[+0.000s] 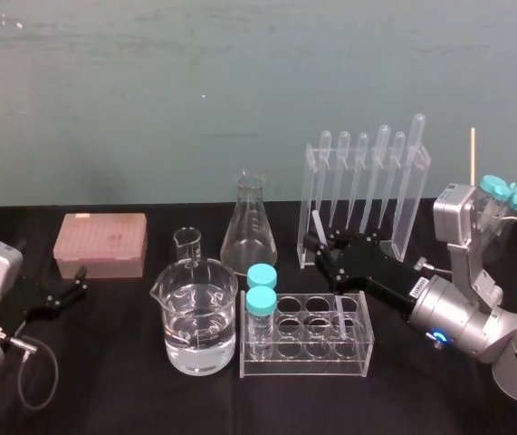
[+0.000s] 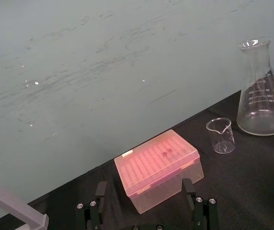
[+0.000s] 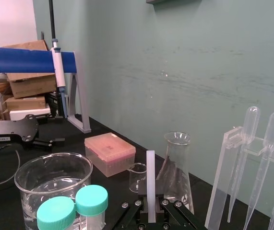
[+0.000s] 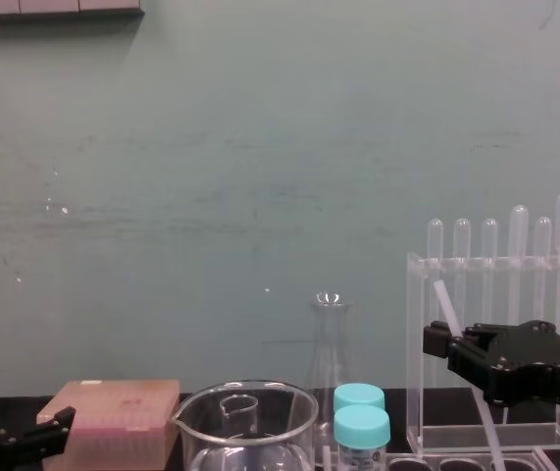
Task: Pick up the stirring rod with one hand, then place it down.
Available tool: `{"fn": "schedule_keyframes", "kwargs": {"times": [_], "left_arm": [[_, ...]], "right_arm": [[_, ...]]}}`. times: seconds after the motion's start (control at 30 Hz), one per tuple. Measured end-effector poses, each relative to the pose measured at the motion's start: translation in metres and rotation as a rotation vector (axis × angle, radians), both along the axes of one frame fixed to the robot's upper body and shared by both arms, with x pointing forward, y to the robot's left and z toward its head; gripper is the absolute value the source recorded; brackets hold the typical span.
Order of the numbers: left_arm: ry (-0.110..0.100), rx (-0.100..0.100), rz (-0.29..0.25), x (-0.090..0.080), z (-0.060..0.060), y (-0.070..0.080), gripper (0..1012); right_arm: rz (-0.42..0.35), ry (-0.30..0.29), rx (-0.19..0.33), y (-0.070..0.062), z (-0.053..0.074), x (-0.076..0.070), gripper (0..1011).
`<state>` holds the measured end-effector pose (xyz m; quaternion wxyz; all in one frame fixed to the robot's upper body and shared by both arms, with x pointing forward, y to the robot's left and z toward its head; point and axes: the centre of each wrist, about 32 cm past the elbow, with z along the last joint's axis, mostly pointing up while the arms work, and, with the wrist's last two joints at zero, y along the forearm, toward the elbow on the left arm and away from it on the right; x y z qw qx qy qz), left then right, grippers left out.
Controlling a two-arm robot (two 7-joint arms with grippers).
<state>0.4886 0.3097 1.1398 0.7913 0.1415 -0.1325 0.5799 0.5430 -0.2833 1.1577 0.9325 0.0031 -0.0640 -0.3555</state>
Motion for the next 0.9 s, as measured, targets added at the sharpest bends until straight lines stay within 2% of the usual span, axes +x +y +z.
{"fn": "schedule_keyframes", "kwargs": {"times": [0.17, 0.43, 0.53, 0.67, 0.87, 0.9], "left_arm": [[0.000, 0.000, 0.000, 0.0000, 0.0000, 0.0000, 1000], [0.000, 0.000, 0.000, 0.0000, 0.0000, 0.0000, 1000], [0.000, 0.000, 0.000, 0.0000, 0.0000, 0.0000, 1000], [0.000, 0.000, 0.000, 0.0000, 0.0000, 0.0000, 1000], [0.000, 0.000, 0.000, 0.0000, 0.0000, 0.0000, 1000], [0.000, 0.000, 0.000, 0.0000, 0.0000, 0.0000, 1000]], "right_arm": [[0.000, -0.001, 0.001, -0.0001, 0.0001, -0.0001, 147], [0.000, -0.002, 0.003, -0.0001, 0.0003, -0.0002, 413], [0.000, -0.003, 0.003, -0.0001, 0.0004, -0.0001, 471], [0.000, -0.004, 0.003, -0.0001, 0.0005, -0.0001, 638], [0.000, -0.004, 0.003, 0.0000, 0.0005, -0.0001, 792], [0.000, -0.004, 0.003, 0.0000, 0.0005, -0.0001, 850]]}}
